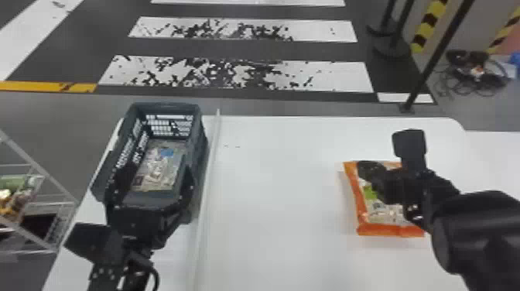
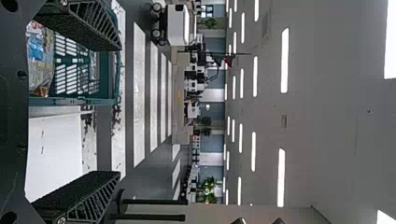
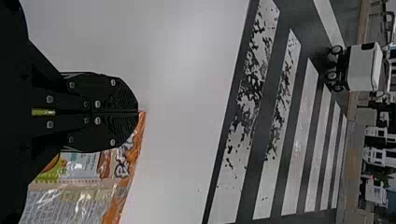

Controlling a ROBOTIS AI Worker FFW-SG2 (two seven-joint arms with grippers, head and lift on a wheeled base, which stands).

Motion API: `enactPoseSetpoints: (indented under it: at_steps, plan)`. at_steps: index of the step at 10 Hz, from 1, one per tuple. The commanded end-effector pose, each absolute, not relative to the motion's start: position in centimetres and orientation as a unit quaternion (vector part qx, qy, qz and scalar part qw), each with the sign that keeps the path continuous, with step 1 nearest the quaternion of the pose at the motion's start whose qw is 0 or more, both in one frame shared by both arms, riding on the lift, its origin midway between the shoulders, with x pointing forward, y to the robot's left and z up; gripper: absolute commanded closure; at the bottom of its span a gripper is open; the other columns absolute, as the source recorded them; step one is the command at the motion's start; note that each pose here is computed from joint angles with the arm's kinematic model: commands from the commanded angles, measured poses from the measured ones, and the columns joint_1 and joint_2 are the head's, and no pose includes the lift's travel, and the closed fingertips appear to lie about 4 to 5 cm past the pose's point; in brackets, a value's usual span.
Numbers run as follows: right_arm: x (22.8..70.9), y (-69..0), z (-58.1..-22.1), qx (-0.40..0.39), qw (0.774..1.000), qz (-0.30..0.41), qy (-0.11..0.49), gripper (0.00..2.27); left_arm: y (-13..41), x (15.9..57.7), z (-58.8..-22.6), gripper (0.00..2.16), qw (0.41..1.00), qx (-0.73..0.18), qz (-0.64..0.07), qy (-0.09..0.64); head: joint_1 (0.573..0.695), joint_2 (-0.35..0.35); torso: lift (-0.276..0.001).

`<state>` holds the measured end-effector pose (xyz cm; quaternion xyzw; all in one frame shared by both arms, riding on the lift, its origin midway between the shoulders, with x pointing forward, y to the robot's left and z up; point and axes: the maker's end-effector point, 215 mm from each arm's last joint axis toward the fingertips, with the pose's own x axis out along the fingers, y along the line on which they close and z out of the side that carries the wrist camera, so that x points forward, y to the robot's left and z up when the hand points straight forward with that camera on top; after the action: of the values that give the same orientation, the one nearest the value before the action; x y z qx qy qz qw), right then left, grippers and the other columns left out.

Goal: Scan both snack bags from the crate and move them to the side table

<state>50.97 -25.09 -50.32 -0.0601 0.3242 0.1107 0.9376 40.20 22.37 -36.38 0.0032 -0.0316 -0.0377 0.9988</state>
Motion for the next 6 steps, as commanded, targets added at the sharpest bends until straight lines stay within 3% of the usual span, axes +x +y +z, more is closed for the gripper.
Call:
enactPoseSetpoints:
  at_steps: [1,6]
  plan:
    - [50.6,-28.9,-50.6,-0.041,0.940,0.079,0.328,2.05,22.6,40.1,-36.7,0.04,0.999,0.004,-0.036,-0.029,0.695,-0.024,-0.029]
    - [47.6,-31.3,-54.0,-0.036,0.939,0.060,0.337,2.05,22.3,40.1,-36.7,0.04,0.999,0.002,-0.038,-0.030,0.695,-0.112,-0.029]
